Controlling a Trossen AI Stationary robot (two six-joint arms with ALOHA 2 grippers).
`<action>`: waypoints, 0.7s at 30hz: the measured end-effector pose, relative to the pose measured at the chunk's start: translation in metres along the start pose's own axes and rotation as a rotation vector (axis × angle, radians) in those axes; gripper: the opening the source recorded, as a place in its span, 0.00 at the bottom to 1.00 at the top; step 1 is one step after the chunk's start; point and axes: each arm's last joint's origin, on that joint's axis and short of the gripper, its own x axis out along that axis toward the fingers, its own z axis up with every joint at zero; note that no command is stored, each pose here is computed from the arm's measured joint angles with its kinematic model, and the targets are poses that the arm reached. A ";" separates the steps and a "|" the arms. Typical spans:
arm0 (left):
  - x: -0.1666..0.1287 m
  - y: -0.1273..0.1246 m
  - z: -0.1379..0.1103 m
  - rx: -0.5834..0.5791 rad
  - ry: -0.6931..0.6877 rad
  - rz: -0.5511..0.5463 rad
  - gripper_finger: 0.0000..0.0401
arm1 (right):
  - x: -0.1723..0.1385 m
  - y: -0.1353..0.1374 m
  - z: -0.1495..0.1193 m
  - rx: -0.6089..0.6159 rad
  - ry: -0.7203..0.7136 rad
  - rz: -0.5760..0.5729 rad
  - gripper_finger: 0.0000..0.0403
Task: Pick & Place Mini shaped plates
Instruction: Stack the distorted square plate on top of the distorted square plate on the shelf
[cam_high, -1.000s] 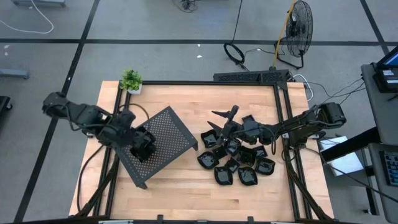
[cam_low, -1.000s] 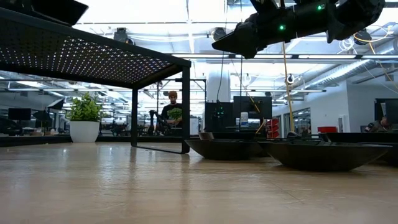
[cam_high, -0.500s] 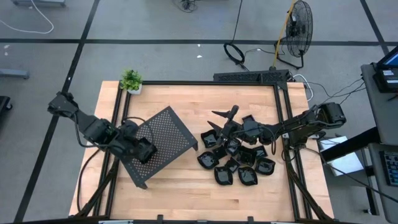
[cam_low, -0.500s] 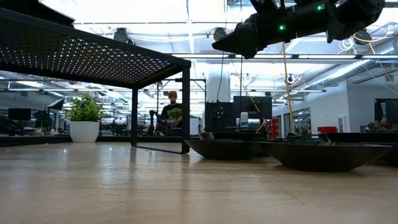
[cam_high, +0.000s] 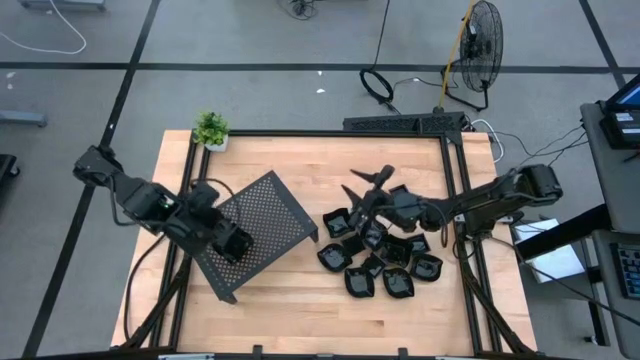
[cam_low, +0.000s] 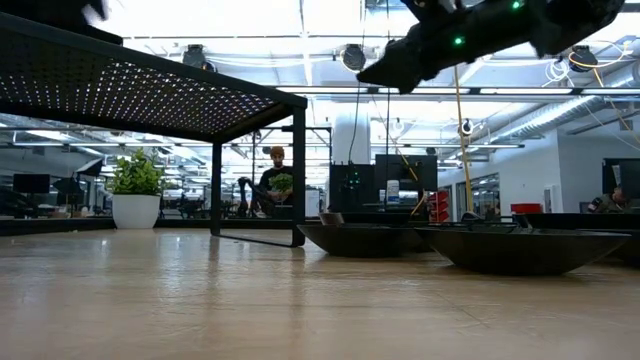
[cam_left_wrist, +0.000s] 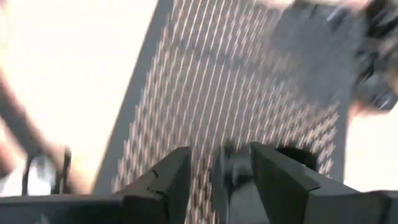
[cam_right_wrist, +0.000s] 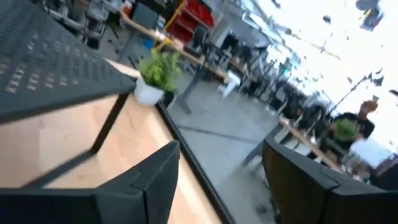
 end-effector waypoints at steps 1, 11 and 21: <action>-0.002 0.000 0.003 0.030 -0.074 -0.023 0.44 | -0.003 -0.003 0.000 0.009 0.023 0.005 0.55; -0.006 -0.029 0.031 0.402 -0.446 -0.174 0.50 | -0.026 -0.028 -0.023 0.203 0.291 0.443 0.57; 0.046 -0.036 0.048 0.560 -0.378 -0.324 0.42 | -0.043 -0.025 -0.059 0.190 0.698 0.529 0.55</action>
